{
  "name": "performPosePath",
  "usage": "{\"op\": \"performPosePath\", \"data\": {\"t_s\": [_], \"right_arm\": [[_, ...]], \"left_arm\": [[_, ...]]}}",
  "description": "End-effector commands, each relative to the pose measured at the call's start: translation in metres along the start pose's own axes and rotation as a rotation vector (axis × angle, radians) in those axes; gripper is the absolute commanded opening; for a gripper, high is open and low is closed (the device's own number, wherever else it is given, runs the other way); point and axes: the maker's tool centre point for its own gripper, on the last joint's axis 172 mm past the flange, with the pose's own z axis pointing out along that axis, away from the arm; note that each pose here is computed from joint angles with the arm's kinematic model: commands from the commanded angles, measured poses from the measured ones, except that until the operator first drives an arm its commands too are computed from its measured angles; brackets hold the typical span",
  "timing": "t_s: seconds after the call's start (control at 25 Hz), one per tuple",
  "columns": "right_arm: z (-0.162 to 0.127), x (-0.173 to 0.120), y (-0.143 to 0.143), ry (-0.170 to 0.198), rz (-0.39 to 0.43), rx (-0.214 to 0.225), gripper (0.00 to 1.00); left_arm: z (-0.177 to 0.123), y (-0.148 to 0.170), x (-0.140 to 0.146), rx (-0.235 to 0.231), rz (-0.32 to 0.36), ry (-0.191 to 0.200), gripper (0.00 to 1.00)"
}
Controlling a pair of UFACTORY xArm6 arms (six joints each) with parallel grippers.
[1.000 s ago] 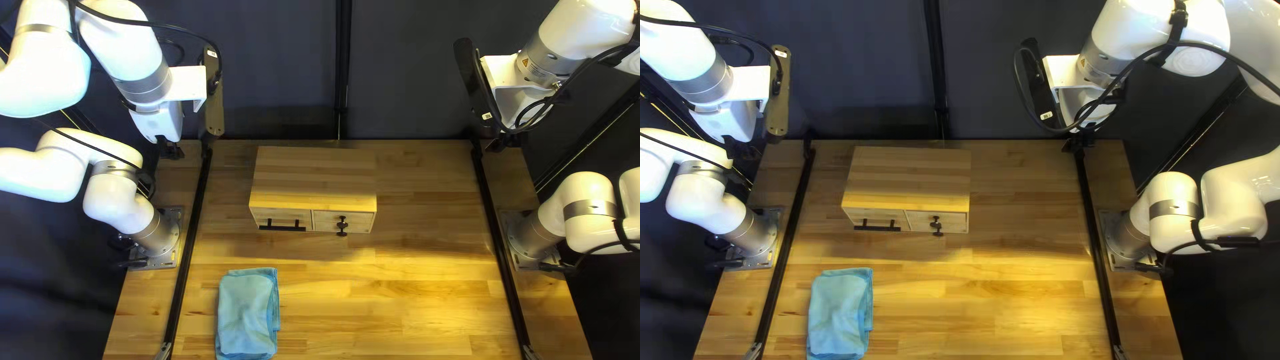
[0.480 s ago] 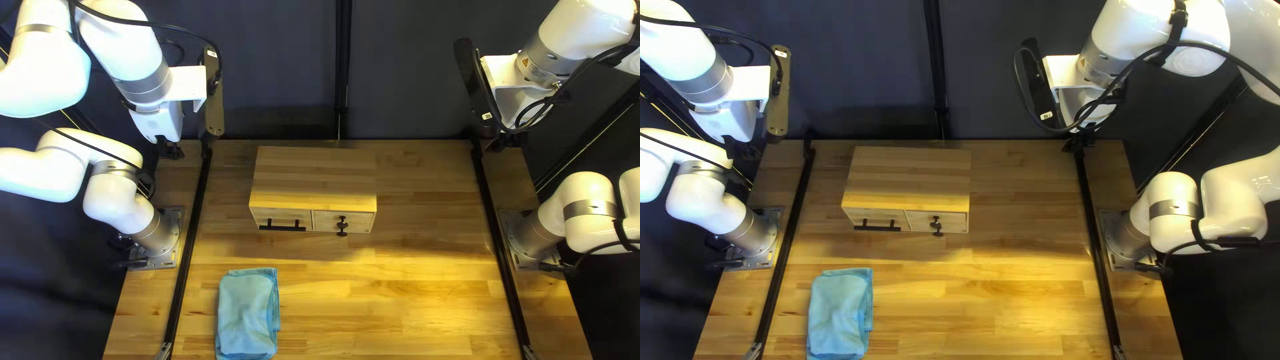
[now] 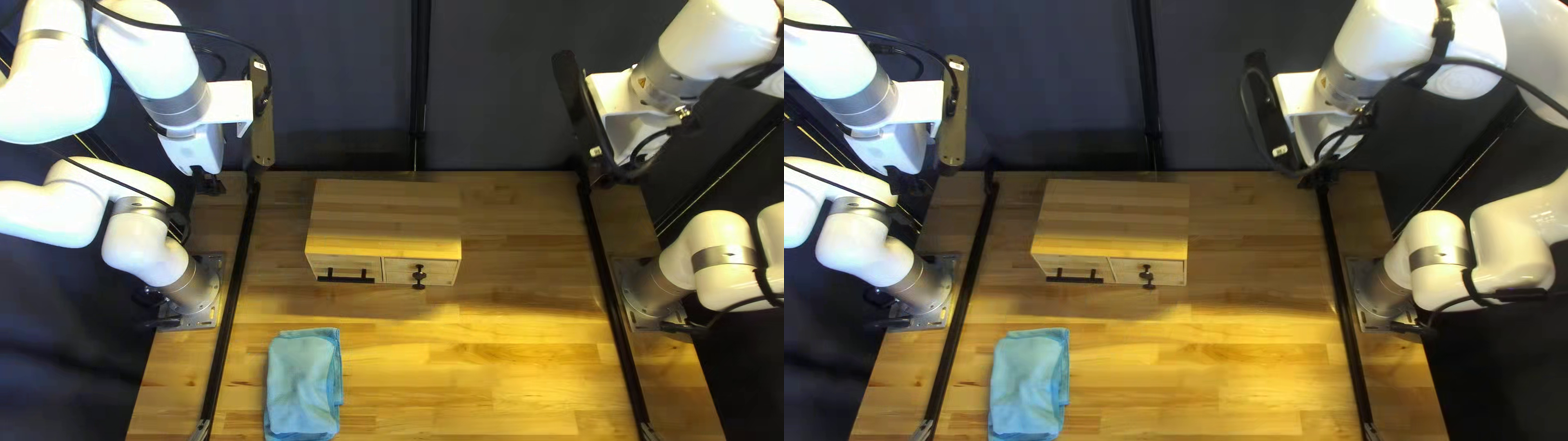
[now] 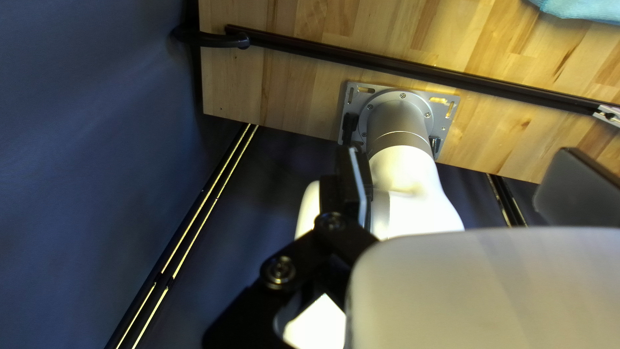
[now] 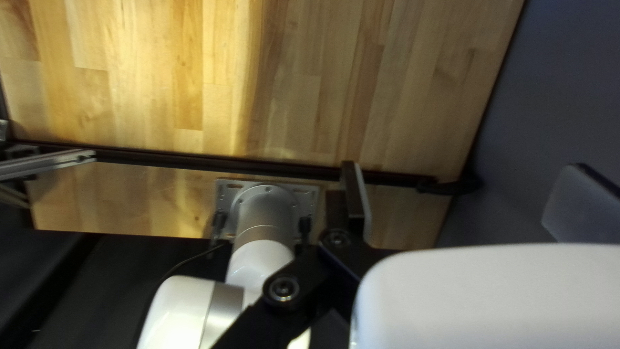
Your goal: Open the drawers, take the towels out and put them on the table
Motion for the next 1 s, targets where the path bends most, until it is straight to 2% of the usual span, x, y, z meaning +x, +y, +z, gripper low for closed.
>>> {"op": "performPosePath", "data": {"t_s": [0.04, 0.2, 0.28, 0.48, 0.76, 0.92, 1.0], "right_arm": [[0.001, 0.028, -0.015, 0.014, -0.111, -0.051, 1.0], [0.013, 0.055, -0.022, 0.014, -0.222, -0.075, 1.0], [0.025, 0.068, -0.021, 0.0, -0.28, -0.078, 1.0], [0.044, 0.107, -0.02, -0.02, -0.41, -0.064, 1.0], [0.072, 0.159, -0.039, -0.044, -0.595, -0.043, 1.0], [0.09, 0.179, -0.048, -0.063, -0.689, -0.029, 1.0], [0.099, 0.183, -0.045, -0.078, -0.705, -0.028, 1.0]], "left_arm": [[0.0, 0.0, 0.0, 0.0, 0.0, 0.0, 1.0], [0.0, 0.0, 0.0, 0.0, 0.0, 0.0, 1.0], [0.0, 0.0, 0.0, 0.0, 0.0, 0.0, 1.0], [0.0, 0.0, 0.0, 0.0, 0.0, 0.0, 1.0], [0.0, 0.0, 0.0, 0.0, 0.0, 0.0, 1.0], [0.0, 0.0, 0.0, 0.0, 0.0, 0.0, 1.0], [0.0, 0.0, 0.0, 0.0, 0.0, 0.0, 1.0]]}}
